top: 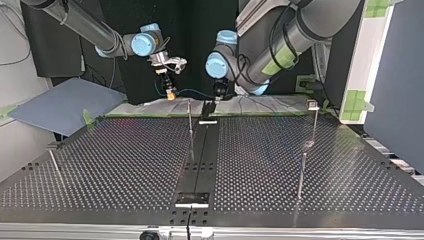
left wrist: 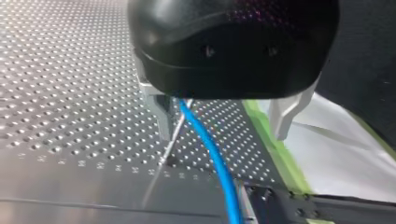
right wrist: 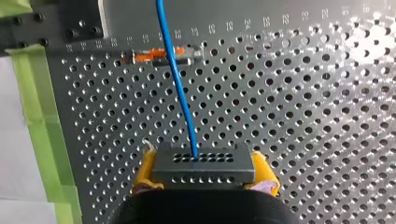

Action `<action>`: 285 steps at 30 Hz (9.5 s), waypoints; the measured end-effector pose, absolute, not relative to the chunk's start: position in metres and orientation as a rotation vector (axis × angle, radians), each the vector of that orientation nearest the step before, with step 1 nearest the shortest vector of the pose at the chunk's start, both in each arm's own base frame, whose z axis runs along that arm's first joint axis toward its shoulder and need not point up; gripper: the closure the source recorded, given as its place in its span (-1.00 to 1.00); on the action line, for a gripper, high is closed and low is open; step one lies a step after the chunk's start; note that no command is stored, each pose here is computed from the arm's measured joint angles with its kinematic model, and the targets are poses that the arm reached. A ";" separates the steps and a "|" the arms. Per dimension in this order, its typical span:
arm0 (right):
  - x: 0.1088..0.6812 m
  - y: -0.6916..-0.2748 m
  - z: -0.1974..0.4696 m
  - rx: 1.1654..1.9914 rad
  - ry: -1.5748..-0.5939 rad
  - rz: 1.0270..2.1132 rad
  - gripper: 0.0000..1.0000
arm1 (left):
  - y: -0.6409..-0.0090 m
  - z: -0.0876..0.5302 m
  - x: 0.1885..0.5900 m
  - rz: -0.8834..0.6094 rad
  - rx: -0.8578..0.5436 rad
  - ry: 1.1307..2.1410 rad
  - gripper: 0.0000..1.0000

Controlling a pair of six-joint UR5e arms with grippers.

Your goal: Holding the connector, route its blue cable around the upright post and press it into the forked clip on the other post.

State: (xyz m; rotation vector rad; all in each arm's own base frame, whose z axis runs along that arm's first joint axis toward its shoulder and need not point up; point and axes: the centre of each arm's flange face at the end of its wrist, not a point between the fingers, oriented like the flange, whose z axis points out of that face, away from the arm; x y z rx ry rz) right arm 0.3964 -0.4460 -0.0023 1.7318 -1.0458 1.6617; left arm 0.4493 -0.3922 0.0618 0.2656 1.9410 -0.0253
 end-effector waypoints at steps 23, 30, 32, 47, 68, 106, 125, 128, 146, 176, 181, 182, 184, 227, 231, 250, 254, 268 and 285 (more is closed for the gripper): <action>0.399 -0.444 -0.002 1.757 -1.036 1.693 1.00 | -0.401 0.062 0.445 -0.095 0.035 1.792 -0.98; 0.399 -0.444 -0.002 1.759 -1.040 1.693 1.00 | -0.410 0.063 0.443 -0.107 0.079 1.755 -0.98; 0.399 -0.444 -0.003 1.759 -1.041 1.694 1.00 | -0.413 0.063 0.441 -0.113 0.098 1.752 -0.98; 0.393 -0.448 -0.003 1.745 -1.063 1.678 1.00 | -0.426 0.056 0.423 -0.017 0.218 1.758 -0.98; 0.381 -0.454 -0.005 1.745 -1.101 1.636 1.00 | -0.426 0.025 0.418 0.067 0.240 1.763 -0.98; 0.381 -0.454 -0.005 1.747 -1.093 1.637 1.00 | -0.438 0.030 0.421 0.000 0.219 1.701 0.46; 0.378 -0.457 -0.005 1.738 -1.098 1.633 1.00 | -0.438 0.030 0.421 -0.018 0.204 1.702 1.00; 0.377 -0.458 -0.005 1.733 -1.099 1.632 1.00 | -0.438 0.030 0.420 -0.020 0.202 1.702 1.00; 0.363 -0.472 -0.004 1.691 -1.113 1.619 1.00 | -0.449 0.017 0.418 -0.115 0.186 1.683 1.00; 0.342 -0.497 0.001 1.644 -1.150 1.576 1.00 | -0.454 -0.003 0.439 -0.151 0.135 1.688 1.00; 0.339 -0.500 0.001 1.639 -1.154 1.572 1.00 | -0.454 -0.002 0.440 -0.149 0.137 1.686 1.00; 0.339 -0.501 0.001 1.638 -1.155 1.572 1.00 | -0.454 -0.002 0.440 -0.150 0.138 1.686 1.00; 0.338 -0.501 0.001 1.637 -1.155 1.571 1.00 | -0.454 -0.002 0.440 -0.152 0.139 1.685 1.00; 0.324 -0.514 0.003 1.615 -1.167 1.568 1.00 | -0.457 -0.033 0.431 -0.117 0.218 1.717 1.00; 0.324 -0.514 0.002 1.617 -1.164 1.565 1.00 | -0.458 -0.034 0.436 -0.128 0.202 1.720 1.00; 0.321 -0.508 -0.005 1.662 -1.171 1.527 1.00 | -0.460 -0.027 0.454 -0.169 0.171 1.709 1.00; 0.320 -0.508 -0.012 1.661 -1.175 1.523 1.00 | -0.460 -0.026 0.459 -0.201 0.158 1.706 1.00; 0.319 -0.516 -0.014 1.644 -1.167 1.531 1.00 | -0.457 -0.019 0.477 -0.223 0.145 1.700 1.00; 0.321 -0.522 -0.011 1.634 -1.160 1.539 1.00 | -0.452 -0.045 0.490 -0.204 0.165 1.745 1.00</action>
